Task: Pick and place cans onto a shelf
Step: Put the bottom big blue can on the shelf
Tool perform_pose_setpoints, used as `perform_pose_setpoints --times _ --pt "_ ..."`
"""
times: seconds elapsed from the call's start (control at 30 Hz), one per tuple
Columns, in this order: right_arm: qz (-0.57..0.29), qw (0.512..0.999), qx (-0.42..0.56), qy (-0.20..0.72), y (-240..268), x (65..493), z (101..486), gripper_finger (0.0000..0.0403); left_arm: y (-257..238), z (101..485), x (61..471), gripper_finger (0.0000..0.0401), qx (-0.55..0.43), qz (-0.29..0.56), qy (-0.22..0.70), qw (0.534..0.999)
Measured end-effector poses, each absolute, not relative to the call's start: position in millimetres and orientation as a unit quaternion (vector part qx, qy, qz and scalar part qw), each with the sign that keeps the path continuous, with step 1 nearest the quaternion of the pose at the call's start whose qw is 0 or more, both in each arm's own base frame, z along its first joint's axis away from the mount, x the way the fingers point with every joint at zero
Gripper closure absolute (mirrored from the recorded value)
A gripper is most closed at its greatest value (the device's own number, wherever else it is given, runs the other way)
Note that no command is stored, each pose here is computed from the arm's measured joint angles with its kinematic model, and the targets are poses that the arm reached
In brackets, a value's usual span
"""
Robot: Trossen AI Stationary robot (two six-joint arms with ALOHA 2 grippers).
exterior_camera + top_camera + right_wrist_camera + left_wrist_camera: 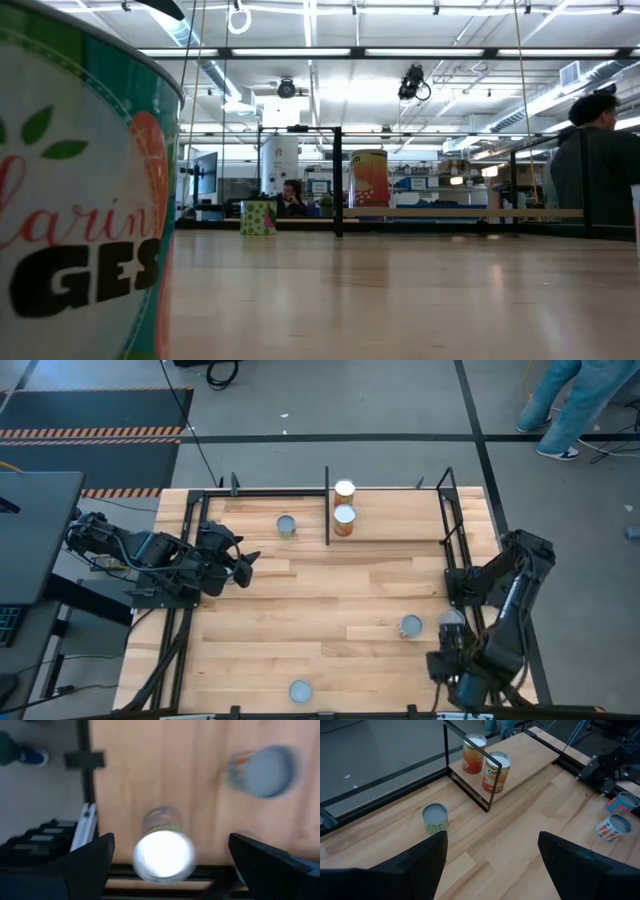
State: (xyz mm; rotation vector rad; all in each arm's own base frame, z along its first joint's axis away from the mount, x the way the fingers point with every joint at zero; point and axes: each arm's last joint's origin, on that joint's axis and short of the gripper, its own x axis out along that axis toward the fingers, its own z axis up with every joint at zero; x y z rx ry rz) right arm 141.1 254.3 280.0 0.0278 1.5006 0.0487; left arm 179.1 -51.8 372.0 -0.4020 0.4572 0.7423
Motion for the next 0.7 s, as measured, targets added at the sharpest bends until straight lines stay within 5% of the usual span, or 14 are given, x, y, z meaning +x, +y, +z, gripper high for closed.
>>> perform_pose_setpoints --times 0.7 --pt "0.079 0.718 -0.050 0.690 246 102 211 0.0004 -52 372 179 0.0083 -0.193 0.357 0.220 0.887"
